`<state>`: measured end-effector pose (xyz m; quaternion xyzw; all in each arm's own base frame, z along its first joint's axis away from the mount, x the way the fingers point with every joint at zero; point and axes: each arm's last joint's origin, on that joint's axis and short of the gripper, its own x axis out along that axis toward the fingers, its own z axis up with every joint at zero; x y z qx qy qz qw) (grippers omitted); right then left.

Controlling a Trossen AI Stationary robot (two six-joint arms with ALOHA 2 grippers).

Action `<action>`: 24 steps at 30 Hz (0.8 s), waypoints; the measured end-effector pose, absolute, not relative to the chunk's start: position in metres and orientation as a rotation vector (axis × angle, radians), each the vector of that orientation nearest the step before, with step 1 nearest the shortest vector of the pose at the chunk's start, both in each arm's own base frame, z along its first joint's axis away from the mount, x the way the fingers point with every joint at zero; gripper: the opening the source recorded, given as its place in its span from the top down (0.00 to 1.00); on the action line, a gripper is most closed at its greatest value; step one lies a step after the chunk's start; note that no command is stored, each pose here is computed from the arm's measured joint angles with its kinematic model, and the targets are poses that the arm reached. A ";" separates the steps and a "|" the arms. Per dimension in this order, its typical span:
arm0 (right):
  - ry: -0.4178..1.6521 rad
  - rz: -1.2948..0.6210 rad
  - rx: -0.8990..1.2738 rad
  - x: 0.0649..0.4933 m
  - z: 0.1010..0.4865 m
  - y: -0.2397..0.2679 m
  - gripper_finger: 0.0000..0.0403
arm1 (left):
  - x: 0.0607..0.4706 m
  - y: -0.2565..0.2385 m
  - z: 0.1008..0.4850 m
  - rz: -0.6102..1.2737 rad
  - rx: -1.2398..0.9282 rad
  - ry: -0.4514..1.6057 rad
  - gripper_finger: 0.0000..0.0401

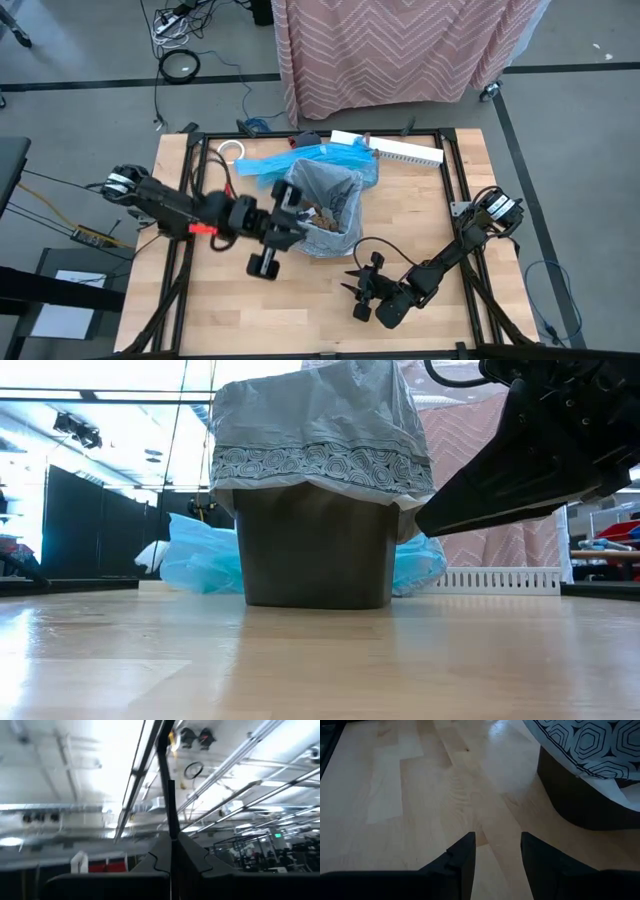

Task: Place trash/remove bag and relplace
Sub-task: Put the black zip tie inside the black trash bin

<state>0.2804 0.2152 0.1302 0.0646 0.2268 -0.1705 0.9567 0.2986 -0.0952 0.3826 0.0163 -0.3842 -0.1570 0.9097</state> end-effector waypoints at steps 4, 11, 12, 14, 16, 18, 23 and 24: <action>0.461 -0.346 0.132 0.280 0.130 0.215 0.65 | 0.304 -0.078 0.414 -0.378 0.108 -0.850 0.95; 0.460 -0.348 0.142 0.280 0.130 0.215 0.65 | 0.308 -0.045 0.428 -0.458 0.148 -0.862 0.95; 0.460 -0.349 0.143 0.280 0.130 0.215 0.65 | 0.309 -0.042 0.428 -0.486 0.154 -0.854 0.95; 0.460 -0.349 0.144 0.280 0.130 0.215 0.65 | 0.309 -0.035 0.427 -0.528 0.147 -0.845 0.95; 0.461 -0.349 0.143 0.280 0.130 0.215 0.65 | 0.306 -0.031 0.426 -0.554 0.173 -0.875 0.95; 0.461 -0.348 0.146 0.280 0.130 0.216 0.65 | 0.300 -0.029 0.421 -0.558 0.184 -0.943 0.95; 0.461 -0.351 0.151 0.280 0.130 0.215 0.65 | 0.284 -0.013 0.389 -0.490 0.226 -1.048 0.95; 0.462 -0.351 0.151 0.280 0.130 0.215 0.65 | 0.285 -0.009 0.382 -0.451 0.212 -1.021 0.95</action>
